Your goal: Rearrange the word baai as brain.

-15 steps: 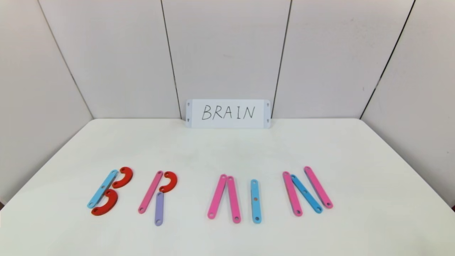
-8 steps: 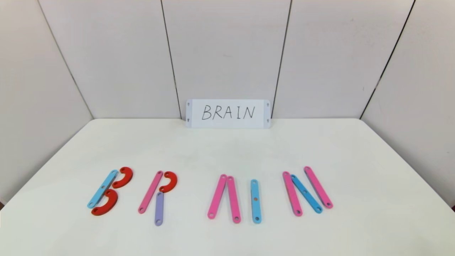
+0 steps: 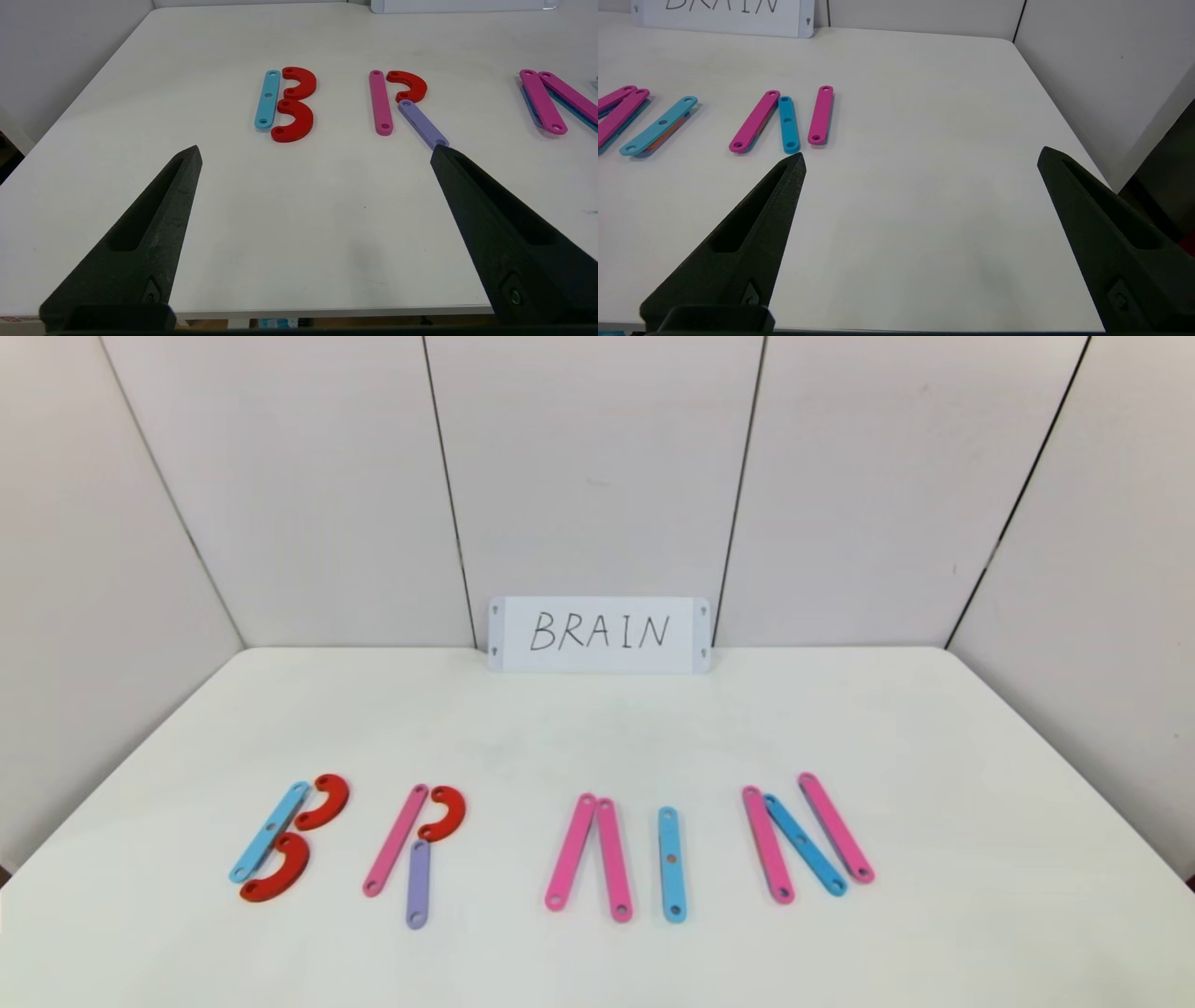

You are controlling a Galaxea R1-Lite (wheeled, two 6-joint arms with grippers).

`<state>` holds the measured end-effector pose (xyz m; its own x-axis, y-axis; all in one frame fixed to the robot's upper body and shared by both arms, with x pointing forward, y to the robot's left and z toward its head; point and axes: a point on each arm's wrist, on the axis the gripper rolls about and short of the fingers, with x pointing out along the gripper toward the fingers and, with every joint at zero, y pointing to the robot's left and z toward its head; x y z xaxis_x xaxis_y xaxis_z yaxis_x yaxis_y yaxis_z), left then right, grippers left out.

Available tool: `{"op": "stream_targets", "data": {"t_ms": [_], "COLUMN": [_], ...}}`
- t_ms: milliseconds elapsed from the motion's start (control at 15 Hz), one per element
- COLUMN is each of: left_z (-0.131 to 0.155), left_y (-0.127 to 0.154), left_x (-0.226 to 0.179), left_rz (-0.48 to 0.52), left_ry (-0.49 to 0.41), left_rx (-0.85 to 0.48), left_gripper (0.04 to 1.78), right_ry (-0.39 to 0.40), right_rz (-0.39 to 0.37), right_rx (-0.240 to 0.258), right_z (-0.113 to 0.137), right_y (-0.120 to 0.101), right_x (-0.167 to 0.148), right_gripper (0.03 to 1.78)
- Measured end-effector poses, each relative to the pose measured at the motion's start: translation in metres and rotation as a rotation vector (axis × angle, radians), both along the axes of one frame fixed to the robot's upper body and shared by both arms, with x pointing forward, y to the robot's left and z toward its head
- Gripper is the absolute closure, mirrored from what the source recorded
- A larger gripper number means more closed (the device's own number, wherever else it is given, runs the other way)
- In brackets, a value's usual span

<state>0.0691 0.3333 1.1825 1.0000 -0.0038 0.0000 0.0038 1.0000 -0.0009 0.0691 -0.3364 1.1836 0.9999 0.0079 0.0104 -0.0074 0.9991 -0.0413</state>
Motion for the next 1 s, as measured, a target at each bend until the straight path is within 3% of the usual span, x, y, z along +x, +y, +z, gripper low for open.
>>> {"op": "stream_targets", "data": {"t_ms": [1000], "left_z": [0.0000], "left_y": [0.0000], "left_x": [0.0000], "left_rz": [0.000], "left_ry": [0.000], "left_rx": [-0.001], "left_gripper": [0.10], "right_ry": [0.000], "right_rz": [-0.001], "right_rx": [0.005], "right_z": [0.0000], "right_y": [0.0000], "right_x": [0.0000], "right_gripper": [0.07]}}
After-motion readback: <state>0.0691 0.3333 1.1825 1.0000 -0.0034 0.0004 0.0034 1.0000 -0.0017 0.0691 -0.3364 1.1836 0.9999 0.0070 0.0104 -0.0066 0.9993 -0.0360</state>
